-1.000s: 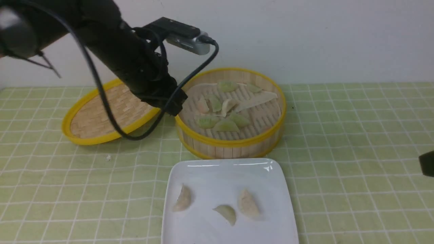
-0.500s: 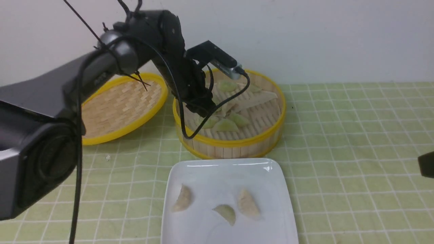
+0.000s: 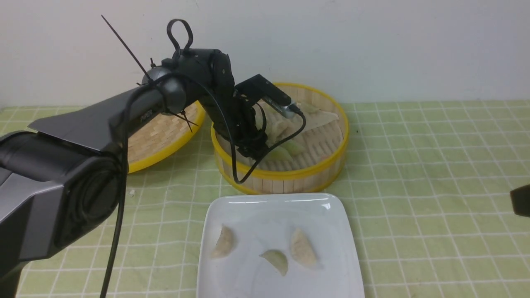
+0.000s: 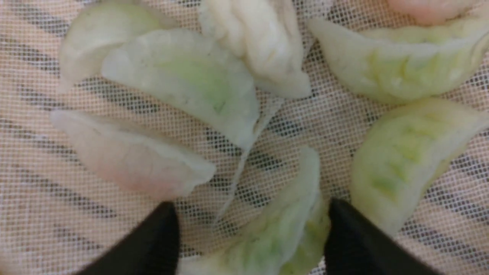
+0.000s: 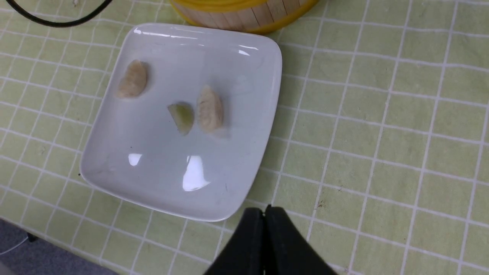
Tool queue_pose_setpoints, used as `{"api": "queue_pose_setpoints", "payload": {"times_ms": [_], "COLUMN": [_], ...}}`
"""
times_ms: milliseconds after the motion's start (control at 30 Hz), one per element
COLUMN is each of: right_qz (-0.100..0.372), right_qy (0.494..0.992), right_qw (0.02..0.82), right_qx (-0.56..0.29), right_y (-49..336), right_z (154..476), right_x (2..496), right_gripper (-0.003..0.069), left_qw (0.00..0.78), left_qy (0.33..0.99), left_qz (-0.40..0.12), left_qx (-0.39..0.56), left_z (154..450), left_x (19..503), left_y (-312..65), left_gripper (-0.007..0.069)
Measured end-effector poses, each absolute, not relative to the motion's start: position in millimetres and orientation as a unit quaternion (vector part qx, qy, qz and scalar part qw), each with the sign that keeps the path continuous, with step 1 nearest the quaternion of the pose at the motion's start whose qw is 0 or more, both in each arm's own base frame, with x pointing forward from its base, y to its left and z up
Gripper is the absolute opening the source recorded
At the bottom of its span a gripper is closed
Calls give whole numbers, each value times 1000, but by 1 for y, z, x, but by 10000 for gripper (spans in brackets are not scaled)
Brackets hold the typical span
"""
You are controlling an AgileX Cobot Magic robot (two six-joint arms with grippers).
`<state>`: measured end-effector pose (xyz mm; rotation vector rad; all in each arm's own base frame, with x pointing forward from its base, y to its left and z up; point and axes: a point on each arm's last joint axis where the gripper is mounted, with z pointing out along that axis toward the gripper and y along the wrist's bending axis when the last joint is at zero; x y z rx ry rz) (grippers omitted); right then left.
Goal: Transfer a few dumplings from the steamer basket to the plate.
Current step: Use the left arm to grab a dumpling from the steamer, then use the left arm to put the dumpling into the plate
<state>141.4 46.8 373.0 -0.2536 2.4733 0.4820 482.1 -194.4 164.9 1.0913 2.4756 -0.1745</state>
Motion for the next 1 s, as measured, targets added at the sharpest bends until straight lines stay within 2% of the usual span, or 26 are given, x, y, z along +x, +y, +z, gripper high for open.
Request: {"api": "queue_pose_setpoints", "payload": {"times_ms": [67, 100, 300, 433, 533, 600, 700, 833, 933, 1000], "right_qz": [182, 182, 182, 182, 182, 182, 182, 182, 181, 180], "right_qy": [932, 932, 932, 932, 932, 932, 932, 932, 932, 931], "right_qw": [300, 300, 300, 300, 300, 300, 300, 300, 300, 301], "right_qx": [-96, -96, -96, -96, -96, -96, -96, -96, -96, -100], "right_y": [47, 47, 47, 47, 47, 47, 47, 47, 47, 47], "right_z": [373, 373, 373, 373, 373, 373, 373, 373, 373, 373], "right_x": [141, 141, 141, 141, 141, 141, 141, 141, 141, 141], "right_gripper": [-15, -15, -15, -15, -15, -15, -15, -15, -15, -15], "left_qw": [209, 205, 203, 228, 225, 223, 235, 197, 134, 78], "left_qy": [893, 893, 892, 898, 904, 910, 916, 929, 940, 944], "left_qz": [-65, -64, -65, -74, -80, -89, -107, -143, -149, -147], "left_qx": [394, 396, 399, 369, 354, 337, 308, 277, 276, 283], "left_z": [165, 167, 196, 260, 289, 320, 342, 339, 314, 287], "left_x": [481, 480, 471, 451, 437, 419, 405, 376, 348, 328], "left_y": [-195, -195, -192, -185, -180, -174, -171, -173, -182, -192], "left_gripper": [214, 196, 214, 214, 214, 214, 214, 214, 214, 214]}}
